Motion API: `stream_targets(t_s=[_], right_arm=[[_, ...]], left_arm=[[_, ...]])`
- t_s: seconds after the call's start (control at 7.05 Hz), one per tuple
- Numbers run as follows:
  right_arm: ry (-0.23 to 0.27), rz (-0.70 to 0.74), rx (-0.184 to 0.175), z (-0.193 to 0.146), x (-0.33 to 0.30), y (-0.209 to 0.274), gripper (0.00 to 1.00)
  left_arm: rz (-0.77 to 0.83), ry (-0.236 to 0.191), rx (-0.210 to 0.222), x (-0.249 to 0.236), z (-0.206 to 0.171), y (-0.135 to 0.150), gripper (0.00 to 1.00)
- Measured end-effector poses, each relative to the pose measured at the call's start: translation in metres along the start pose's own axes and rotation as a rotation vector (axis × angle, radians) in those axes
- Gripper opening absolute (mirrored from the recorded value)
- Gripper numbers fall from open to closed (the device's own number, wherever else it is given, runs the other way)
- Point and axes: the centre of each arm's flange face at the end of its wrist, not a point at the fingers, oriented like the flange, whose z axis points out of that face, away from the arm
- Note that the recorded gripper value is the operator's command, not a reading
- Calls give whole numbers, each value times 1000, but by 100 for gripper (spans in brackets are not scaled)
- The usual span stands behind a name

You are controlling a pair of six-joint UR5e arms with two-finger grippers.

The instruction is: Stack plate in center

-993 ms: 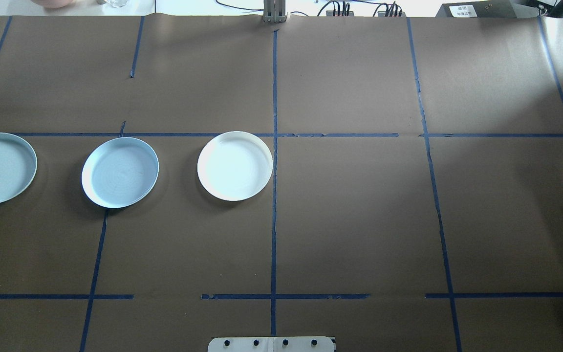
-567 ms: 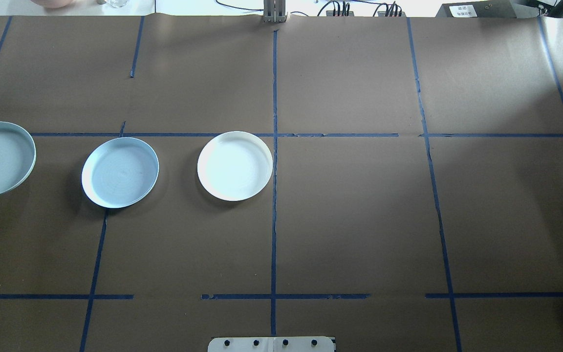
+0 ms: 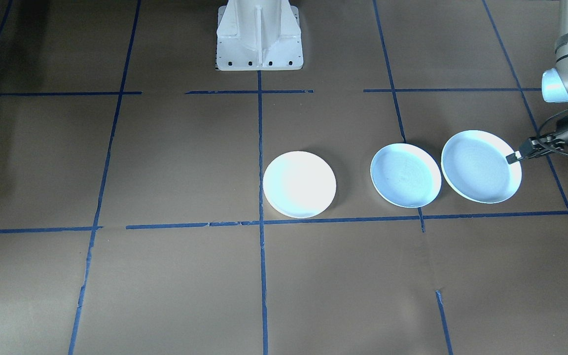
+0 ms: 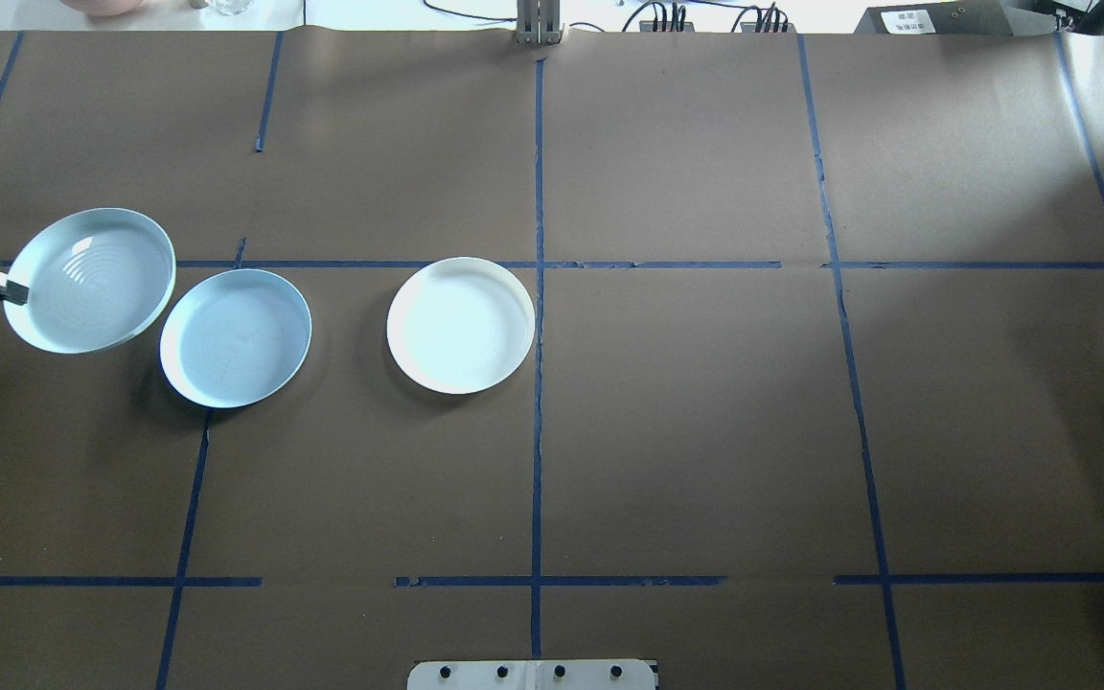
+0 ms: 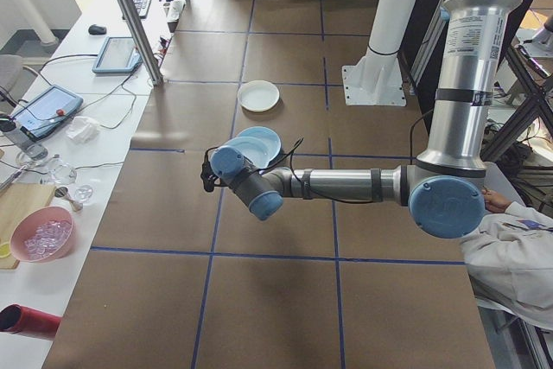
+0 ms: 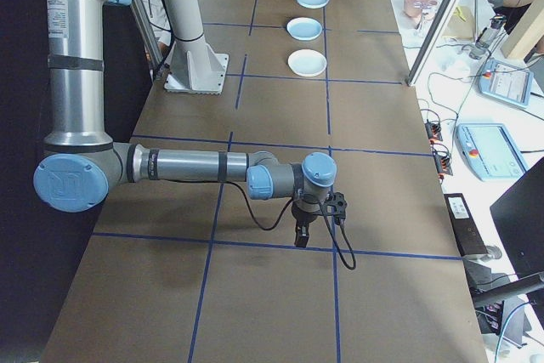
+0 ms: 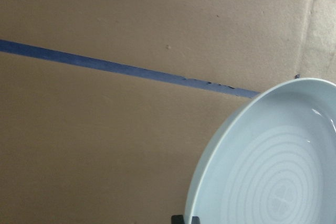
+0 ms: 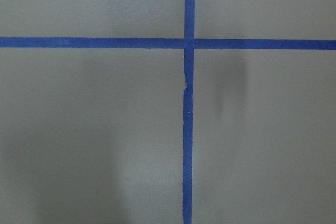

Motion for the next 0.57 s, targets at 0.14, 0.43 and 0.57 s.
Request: stream_targets(t_s=[0.14, 0.43, 0.57], right_arm=[[0, 0, 0, 0, 0, 0, 100], [0, 0, 0, 0, 0, 0, 100], [0, 0, 0, 0, 0, 0, 100]], left_arm=[[-10, 7, -18, 23, 29, 10, 0], [-25, 18, -60, 53, 65, 22, 0], [-31, 19, -75, 61, 75, 26, 0]])
